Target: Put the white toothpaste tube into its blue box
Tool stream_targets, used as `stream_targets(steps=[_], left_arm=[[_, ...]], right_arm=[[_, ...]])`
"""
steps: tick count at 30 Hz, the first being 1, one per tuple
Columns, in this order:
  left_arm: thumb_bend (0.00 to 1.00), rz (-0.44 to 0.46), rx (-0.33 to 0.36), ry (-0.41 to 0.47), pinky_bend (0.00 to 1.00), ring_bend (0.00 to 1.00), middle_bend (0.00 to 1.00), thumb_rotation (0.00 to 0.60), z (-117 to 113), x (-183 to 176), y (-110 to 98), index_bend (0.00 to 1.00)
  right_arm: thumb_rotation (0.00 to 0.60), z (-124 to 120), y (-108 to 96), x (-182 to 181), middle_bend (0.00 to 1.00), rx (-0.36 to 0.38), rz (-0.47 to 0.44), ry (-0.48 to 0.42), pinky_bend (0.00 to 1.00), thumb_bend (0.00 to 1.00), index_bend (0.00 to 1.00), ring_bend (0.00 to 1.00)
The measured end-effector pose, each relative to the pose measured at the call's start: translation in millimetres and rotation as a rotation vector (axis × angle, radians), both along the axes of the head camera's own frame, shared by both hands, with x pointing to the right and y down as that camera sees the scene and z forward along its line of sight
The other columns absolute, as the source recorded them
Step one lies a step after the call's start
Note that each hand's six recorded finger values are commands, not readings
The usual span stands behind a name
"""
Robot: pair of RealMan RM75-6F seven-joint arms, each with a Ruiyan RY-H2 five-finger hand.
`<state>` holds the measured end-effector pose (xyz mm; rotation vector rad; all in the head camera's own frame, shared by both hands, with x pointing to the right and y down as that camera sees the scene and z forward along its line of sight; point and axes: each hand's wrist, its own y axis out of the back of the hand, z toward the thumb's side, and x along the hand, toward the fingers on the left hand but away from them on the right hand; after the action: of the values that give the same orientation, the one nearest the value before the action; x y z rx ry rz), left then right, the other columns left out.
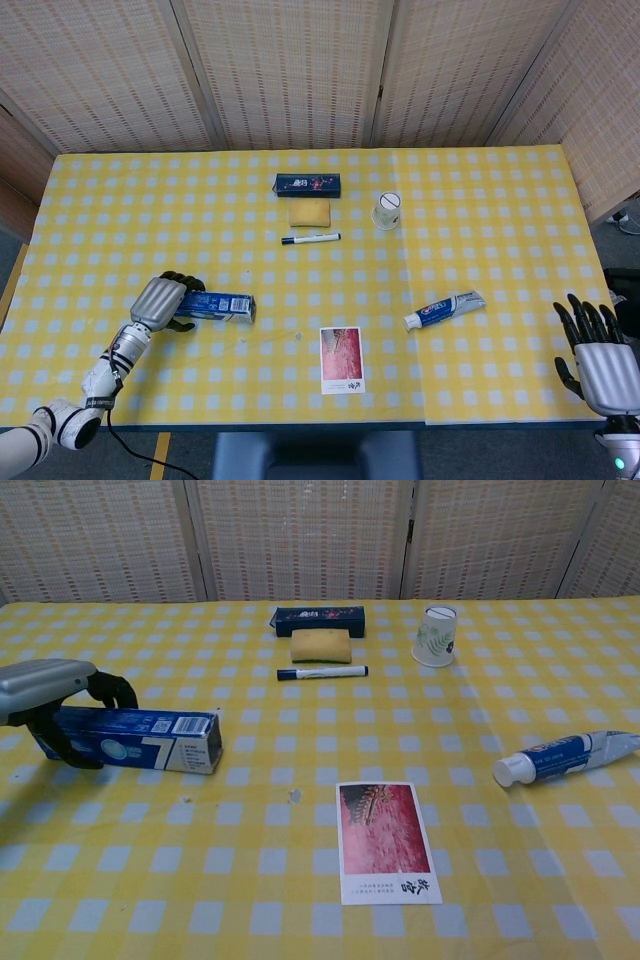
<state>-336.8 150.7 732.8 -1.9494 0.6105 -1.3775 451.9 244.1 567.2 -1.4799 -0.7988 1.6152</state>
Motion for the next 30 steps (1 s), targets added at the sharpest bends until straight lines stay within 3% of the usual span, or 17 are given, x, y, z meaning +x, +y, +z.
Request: stream_targets(steps=[7, 21, 30], left_arm=[[0.16, -0.013, 0.035, 0.007, 0.42, 0.45, 0.51, 0.600, 4.2, -2.4, -2.9, 0.52], [0.16, -0.007, 0.023, -0.015, 0.43, 0.46, 0.52, 0.600, 12.6, -4.8, 1.9, 0.53], [0.16, -0.033, 0.021, -0.035, 0.48, 0.51, 0.57, 0.600, 17.0, -12.9, 0.4, 0.58]], right_arm=[[0.600, 0.6, 0.8, -1.7, 0.00, -0.006, -0.006, -0.003, 0.00, 0.43, 0.00, 0.00], [0.600, 0.7, 3.7, -5.3, 0.00, -0.015, -0.018, -0.011, 0.00, 0.43, 0.00, 0.00], [0.600, 0.5, 4.1, -6.0, 0.00, -0.017, -0.020, -0.013, 0.00, 0.43, 0.00, 0.00]])
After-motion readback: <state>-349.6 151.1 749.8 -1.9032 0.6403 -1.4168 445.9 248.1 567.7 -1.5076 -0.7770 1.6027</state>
